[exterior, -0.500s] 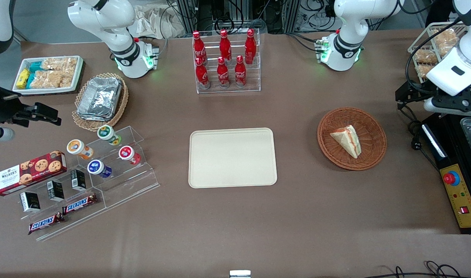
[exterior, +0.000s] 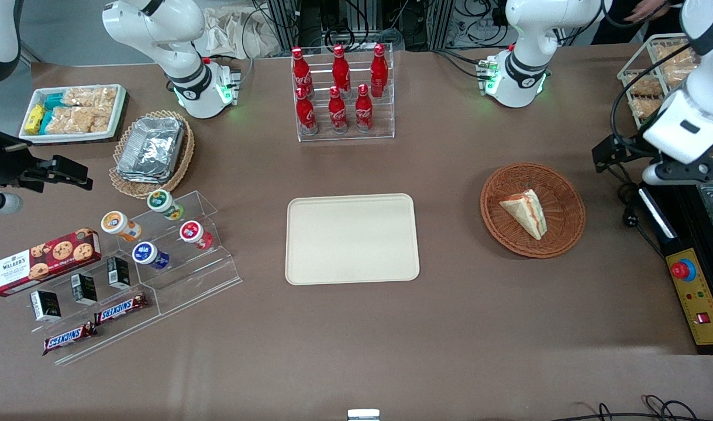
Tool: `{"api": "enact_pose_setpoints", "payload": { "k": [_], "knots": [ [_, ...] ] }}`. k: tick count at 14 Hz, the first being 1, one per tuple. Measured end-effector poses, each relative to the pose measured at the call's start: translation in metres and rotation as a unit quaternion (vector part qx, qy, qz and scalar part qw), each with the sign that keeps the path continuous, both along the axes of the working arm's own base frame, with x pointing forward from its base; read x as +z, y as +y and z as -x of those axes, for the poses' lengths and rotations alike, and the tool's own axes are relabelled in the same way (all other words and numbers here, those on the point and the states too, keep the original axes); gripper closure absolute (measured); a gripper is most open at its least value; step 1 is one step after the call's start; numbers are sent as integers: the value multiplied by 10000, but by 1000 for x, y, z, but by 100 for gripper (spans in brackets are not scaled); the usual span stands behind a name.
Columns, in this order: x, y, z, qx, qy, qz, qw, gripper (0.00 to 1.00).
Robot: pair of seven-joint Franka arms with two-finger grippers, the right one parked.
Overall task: Place sandwich from basket to tray
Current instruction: 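Move the left gripper down over the wrapped sandwich in the wicker basket, then close the left gripper on the wrapped sandwich's edge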
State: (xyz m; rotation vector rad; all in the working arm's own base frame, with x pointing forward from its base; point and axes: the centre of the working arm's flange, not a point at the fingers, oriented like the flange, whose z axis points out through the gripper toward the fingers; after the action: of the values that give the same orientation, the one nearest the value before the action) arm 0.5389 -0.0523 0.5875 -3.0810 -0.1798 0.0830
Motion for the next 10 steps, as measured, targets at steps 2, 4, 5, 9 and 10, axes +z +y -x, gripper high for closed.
{"api": "enact_pose_setpoints", "payload": {
  "k": [2,4,5,9,10],
  "knots": [
    [-37,-10,-5,672,96,-57,9977,0],
    [-96,-10,-1,1544,38,-99,9879,0],
    [-116,-9,2,1836,-6,-100,9830,0],
    [-198,-8,25,2642,-207,-41,9642,0],
    [-210,-7,30,2825,-199,-47,9590,0]
  ]
}}
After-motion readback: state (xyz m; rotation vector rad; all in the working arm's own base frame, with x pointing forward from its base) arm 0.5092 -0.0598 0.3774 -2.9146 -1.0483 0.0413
